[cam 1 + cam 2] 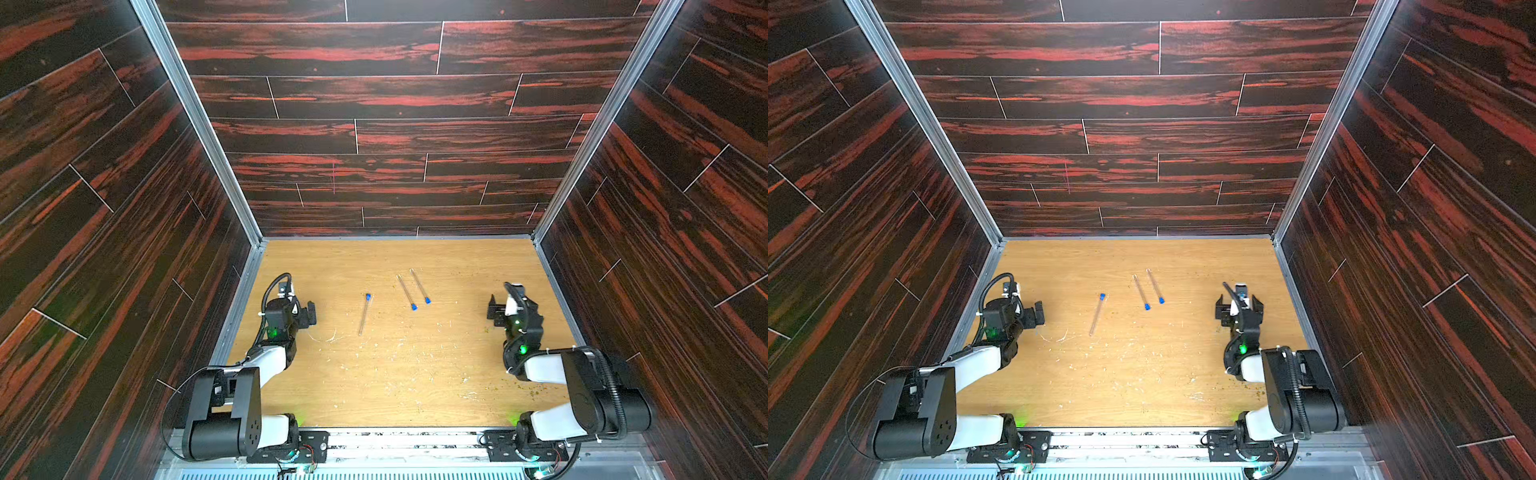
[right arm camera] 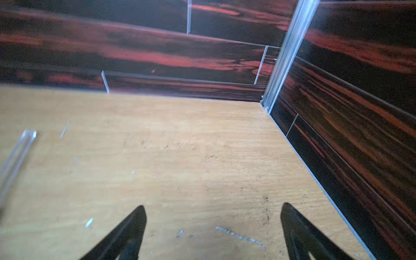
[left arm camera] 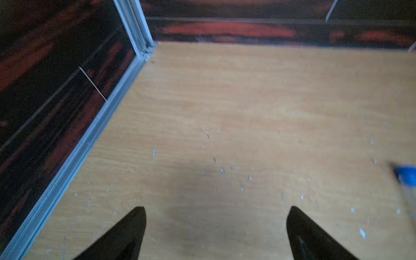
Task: Insert stoppers into test tubes
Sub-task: Reset both arms
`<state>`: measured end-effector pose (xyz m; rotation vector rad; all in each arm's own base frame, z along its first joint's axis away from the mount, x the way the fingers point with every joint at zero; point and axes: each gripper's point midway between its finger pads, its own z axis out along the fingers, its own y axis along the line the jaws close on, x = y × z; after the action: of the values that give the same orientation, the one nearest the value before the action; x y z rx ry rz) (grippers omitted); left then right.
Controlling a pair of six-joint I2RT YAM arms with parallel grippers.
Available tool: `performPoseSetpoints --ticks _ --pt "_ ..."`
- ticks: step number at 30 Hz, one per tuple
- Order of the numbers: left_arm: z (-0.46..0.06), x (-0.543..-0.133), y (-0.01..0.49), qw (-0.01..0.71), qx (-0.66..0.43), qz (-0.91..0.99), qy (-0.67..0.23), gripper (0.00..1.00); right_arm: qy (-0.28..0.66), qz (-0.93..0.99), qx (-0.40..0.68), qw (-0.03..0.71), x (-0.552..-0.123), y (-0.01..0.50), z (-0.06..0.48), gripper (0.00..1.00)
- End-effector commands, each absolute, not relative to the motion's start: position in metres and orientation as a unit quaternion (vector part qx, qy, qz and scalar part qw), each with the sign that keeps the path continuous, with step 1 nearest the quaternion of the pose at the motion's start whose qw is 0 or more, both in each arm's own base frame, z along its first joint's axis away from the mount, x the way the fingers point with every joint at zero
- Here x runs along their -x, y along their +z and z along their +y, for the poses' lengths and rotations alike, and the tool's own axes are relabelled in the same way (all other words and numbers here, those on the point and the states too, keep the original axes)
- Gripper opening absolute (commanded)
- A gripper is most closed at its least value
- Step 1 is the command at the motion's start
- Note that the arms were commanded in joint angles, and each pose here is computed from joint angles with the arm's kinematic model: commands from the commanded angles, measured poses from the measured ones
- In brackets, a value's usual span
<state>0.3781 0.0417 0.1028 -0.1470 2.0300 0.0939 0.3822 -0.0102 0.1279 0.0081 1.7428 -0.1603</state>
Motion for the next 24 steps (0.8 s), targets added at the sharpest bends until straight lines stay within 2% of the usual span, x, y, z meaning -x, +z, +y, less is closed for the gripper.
performPoseSetpoints --ticks 1,4,9,14,17,24 --pt "0.049 -0.381 0.119 0.565 0.095 0.819 0.032 1.0 -0.016 0.749 -0.038 0.661 -0.381 0.123 -0.018 0.94" --pt "0.05 -0.38 0.12 0.571 0.103 0.814 0.033 1.0 -0.027 0.759 -0.093 0.644 -0.384 0.118 -0.04 0.94" --pt "0.052 -0.382 0.119 0.573 0.117 0.81 0.03 1.0 -0.034 0.762 -0.098 0.64 -0.384 0.117 -0.042 0.99" --pt "0.048 -0.383 0.11 0.637 0.108 0.763 0.018 1.0 -0.034 0.76 -0.097 0.642 -0.385 0.118 -0.042 0.99" --pt "0.054 -0.388 0.093 0.576 0.127 0.807 0.035 1.0 -0.036 0.761 -0.098 0.641 -0.385 0.117 -0.042 0.98" --pt "0.052 -0.393 0.094 0.568 0.123 0.813 0.039 1.0 -0.036 0.761 -0.097 0.64 -0.386 0.117 -0.042 0.99"
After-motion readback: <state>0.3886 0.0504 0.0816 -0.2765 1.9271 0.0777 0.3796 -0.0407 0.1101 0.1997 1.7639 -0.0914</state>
